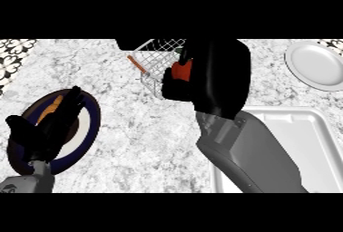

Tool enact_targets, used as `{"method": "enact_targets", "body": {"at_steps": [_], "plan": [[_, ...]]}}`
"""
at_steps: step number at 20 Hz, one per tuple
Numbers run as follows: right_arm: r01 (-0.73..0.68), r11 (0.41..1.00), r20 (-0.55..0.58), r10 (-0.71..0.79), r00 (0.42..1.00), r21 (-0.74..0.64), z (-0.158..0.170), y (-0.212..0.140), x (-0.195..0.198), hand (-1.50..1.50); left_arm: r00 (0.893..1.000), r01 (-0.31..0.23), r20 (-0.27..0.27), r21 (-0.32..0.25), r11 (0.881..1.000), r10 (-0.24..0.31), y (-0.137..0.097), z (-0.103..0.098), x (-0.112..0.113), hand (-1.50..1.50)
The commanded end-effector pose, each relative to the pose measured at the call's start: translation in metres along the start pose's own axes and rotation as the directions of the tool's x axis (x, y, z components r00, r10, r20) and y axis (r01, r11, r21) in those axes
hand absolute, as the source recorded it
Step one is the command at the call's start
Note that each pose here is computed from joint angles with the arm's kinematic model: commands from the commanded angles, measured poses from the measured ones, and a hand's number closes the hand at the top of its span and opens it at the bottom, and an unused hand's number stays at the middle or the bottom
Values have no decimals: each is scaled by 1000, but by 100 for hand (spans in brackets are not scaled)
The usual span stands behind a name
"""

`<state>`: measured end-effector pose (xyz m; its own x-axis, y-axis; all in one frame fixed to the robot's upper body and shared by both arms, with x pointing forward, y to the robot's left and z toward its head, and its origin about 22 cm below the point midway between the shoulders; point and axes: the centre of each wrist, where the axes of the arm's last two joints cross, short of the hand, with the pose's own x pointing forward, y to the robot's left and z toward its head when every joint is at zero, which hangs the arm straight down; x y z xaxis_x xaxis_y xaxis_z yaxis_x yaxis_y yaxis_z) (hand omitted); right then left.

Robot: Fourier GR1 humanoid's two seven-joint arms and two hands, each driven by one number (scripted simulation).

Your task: Pick the bell pepper from the tray and place it in the tiered basket

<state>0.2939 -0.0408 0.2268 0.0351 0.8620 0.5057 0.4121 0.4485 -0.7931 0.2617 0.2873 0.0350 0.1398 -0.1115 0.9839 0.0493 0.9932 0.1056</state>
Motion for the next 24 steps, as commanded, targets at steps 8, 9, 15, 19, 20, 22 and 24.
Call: {"method": "enact_targets", "body": {"at_steps": [8, 9, 15, 19, 20, 22, 24], "plan": [[9, 998, -159, 2, 987, 69, -54, 28, 43, 150, 1000, -6, 9, 6, 1000, 6, 8, 8, -4, 0], [20, 998, -174, -9, 985, 59, -58, 59, 20, 150, 1000, -14, 21, -3, 1000, 14, -8, -2, 3, 0], [13, 997, -195, 2, 981, 76, -65, 71, 33, 150, 1000, 13, 4, -2, 1000, -13, -16, 9, -7, 0], [-34, 998, -165, 43, 985, 57, -67, 94, 25, 150, 1000, 2, 12, 9, 1000, -2, -21, -4, 2, 0], [-13, 998, -179, 23, 984, 54, -83, 90, 20, 150, 1000, 7, -7, -1, 1000, -7, 9, -4, -1, 0], [-32, 999, -183, 35, 983, 21, -74, 101, 20, 150, 1000, 20, 5, -26, 999, -20, -7, 1, 7, 0], [-54, 998, -196, 59, 979, 30, -78, 101, 28, 150, 1000, -6, 2, -18, 1000, 6, 5, -4, 3, 0]]}}
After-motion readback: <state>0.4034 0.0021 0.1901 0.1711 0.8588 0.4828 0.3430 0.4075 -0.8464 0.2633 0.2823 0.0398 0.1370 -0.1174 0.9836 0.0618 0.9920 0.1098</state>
